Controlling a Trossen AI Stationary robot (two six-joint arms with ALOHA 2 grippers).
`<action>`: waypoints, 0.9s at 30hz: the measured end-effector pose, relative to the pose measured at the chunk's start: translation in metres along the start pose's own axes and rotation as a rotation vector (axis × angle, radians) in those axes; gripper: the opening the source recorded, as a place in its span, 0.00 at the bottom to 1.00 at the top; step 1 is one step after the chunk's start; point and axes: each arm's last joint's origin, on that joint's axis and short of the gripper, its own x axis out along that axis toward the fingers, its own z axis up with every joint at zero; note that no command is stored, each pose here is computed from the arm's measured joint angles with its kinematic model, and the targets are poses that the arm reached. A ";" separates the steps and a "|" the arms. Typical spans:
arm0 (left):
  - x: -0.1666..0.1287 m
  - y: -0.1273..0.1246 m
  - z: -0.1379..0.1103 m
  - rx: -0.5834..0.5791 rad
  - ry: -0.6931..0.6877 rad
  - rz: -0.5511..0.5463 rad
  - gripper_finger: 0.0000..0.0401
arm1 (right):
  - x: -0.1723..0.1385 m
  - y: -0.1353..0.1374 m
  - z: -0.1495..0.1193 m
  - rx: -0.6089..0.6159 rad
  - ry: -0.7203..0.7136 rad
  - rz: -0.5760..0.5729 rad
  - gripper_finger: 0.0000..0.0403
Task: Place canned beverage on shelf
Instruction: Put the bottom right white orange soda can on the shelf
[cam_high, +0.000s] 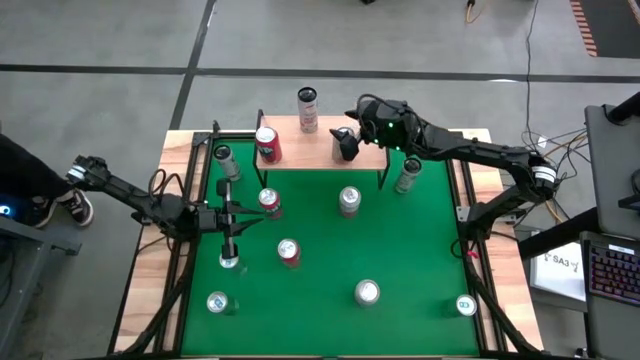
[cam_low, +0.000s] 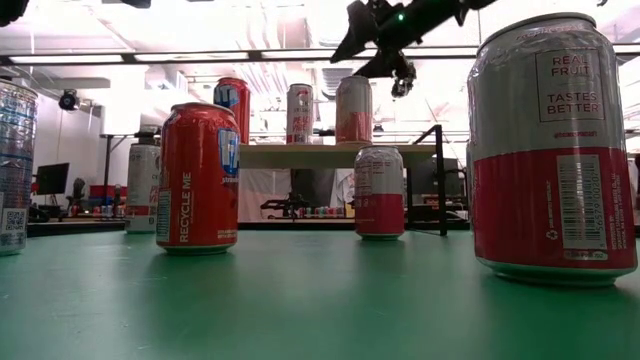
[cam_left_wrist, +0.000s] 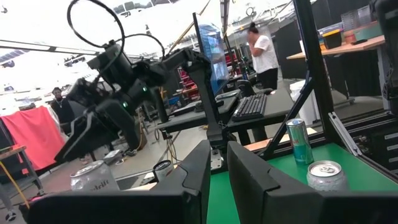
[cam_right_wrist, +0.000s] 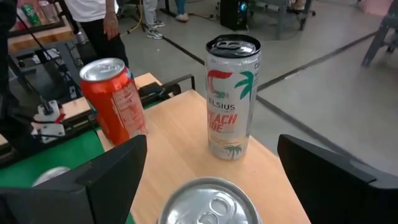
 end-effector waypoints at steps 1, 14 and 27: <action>0.000 0.000 0.000 0.000 0.000 0.000 0.09 | -0.002 0.000 0.003 0.008 0.007 -0.001 0.88; 0.000 0.000 0.000 0.003 0.000 0.000 0.09 | -0.014 0.036 0.013 -0.058 0.018 0.109 0.87; 0.000 0.000 0.000 0.012 0.002 -0.001 0.09 | -0.018 0.045 0.005 0.097 0.120 0.131 0.71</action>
